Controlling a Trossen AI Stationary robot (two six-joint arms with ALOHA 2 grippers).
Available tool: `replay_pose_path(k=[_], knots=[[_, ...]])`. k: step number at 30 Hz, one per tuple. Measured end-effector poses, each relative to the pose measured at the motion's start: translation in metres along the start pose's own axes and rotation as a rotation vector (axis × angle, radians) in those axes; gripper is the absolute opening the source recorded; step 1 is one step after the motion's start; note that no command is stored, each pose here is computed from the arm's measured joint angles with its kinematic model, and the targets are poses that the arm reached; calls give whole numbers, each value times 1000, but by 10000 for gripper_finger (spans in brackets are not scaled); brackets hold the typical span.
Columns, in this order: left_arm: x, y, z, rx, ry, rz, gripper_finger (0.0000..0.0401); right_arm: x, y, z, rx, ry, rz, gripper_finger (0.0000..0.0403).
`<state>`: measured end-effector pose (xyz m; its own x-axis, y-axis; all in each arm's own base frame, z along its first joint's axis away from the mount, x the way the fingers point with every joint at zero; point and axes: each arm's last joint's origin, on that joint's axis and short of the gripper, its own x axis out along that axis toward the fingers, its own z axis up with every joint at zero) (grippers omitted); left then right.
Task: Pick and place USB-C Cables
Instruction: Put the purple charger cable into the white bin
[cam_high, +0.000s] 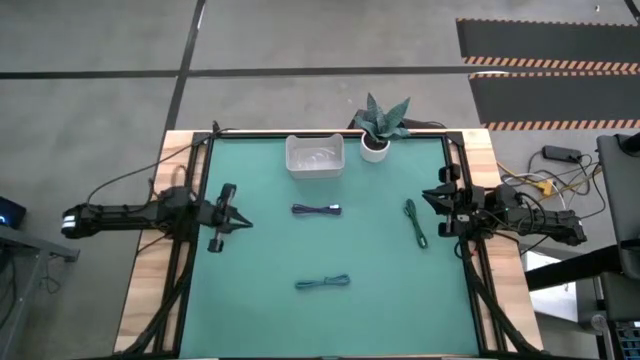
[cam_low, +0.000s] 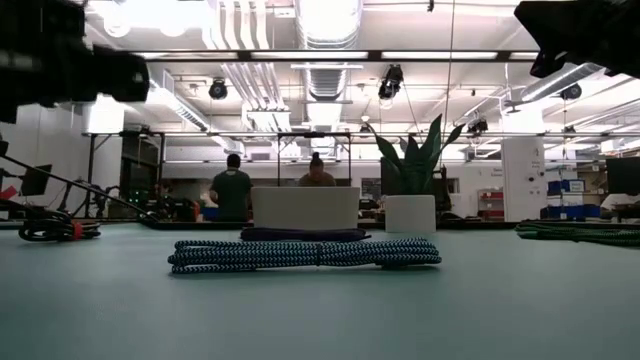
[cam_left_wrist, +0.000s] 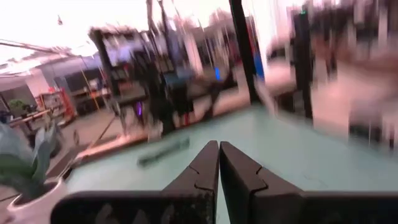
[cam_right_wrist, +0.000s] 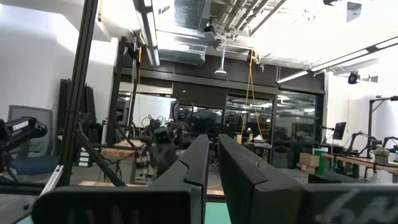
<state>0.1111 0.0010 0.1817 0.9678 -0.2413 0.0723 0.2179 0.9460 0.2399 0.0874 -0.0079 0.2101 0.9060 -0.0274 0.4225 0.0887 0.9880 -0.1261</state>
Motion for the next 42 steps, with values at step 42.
replay_pose_path(k=[42], knots=[[-3, 8, 33, 83, -330, 136, 0, 25, -8, 9, 177, 43, -159, 27]])
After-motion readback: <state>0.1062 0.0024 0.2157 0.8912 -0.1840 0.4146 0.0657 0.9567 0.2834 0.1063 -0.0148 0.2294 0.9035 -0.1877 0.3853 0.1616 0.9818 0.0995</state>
